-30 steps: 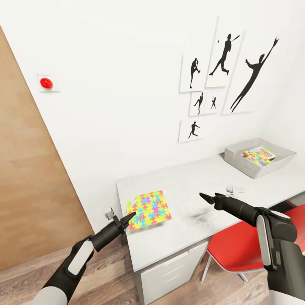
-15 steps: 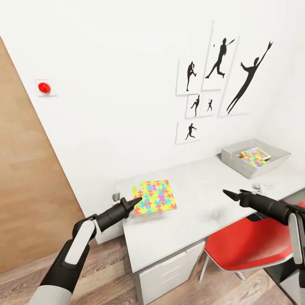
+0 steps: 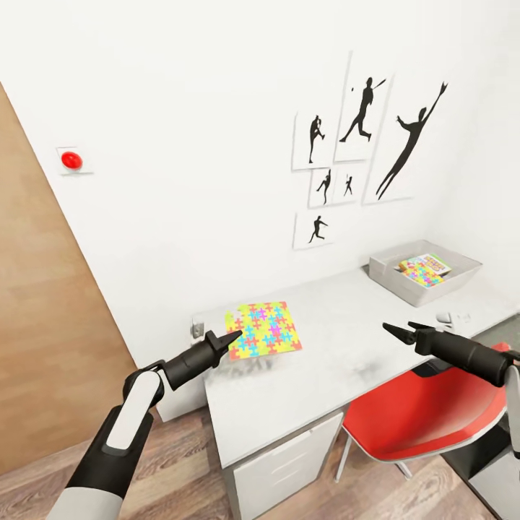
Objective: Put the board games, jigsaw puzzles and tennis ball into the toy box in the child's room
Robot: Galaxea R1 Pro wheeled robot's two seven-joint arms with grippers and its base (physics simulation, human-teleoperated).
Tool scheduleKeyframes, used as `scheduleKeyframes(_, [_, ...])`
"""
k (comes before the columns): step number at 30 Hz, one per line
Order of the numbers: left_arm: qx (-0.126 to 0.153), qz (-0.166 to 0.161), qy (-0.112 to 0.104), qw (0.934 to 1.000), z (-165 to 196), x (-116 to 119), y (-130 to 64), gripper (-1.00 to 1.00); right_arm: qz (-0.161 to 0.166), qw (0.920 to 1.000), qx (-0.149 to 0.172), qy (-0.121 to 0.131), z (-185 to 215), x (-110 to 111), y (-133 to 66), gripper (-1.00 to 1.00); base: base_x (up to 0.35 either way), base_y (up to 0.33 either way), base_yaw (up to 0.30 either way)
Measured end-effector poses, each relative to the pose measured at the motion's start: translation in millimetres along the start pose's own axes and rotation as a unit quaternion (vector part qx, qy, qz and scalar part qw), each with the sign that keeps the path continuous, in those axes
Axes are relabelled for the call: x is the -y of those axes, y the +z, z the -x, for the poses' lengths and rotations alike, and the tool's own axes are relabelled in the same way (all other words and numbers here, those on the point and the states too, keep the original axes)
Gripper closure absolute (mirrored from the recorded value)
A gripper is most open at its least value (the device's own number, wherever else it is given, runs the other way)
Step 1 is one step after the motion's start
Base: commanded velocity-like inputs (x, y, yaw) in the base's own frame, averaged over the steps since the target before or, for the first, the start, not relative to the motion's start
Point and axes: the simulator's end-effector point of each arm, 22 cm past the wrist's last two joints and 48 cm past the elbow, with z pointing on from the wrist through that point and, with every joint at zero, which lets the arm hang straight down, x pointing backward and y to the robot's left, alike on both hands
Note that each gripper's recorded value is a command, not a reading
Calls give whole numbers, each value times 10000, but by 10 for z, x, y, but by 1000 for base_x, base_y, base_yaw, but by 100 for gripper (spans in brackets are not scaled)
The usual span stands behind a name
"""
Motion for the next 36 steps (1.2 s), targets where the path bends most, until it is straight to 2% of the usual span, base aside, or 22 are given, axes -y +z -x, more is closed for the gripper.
scheduleKeyframes(13, [65,70,-51,9999,-40,80,-127,100,15,10000,89,-33,177,-96,-130,-100,0,0,-127])
scheduleKeyframes(21, [488,77,-182,9986,212,110,-357,100,20,9999,145,-77,294,-146,-219,-100,0,0,-129])
scheduleKeyframes(29, [611,26,-89,9981,285,259,-492,100,19,9997,210,-108,394,-188,-317,-100,0,0,-128])
scheduleKeyframes(33, [875,169,-163,9959,403,162,-699,100,45,9996,257,-109,440,-232,-349,-100,0,0,-121])
scheduleKeyframes(36, [922,166,-187,9954,421,184,-747,100,52,9995,282,-117,473,-257,-378,-100,0,0,-118])
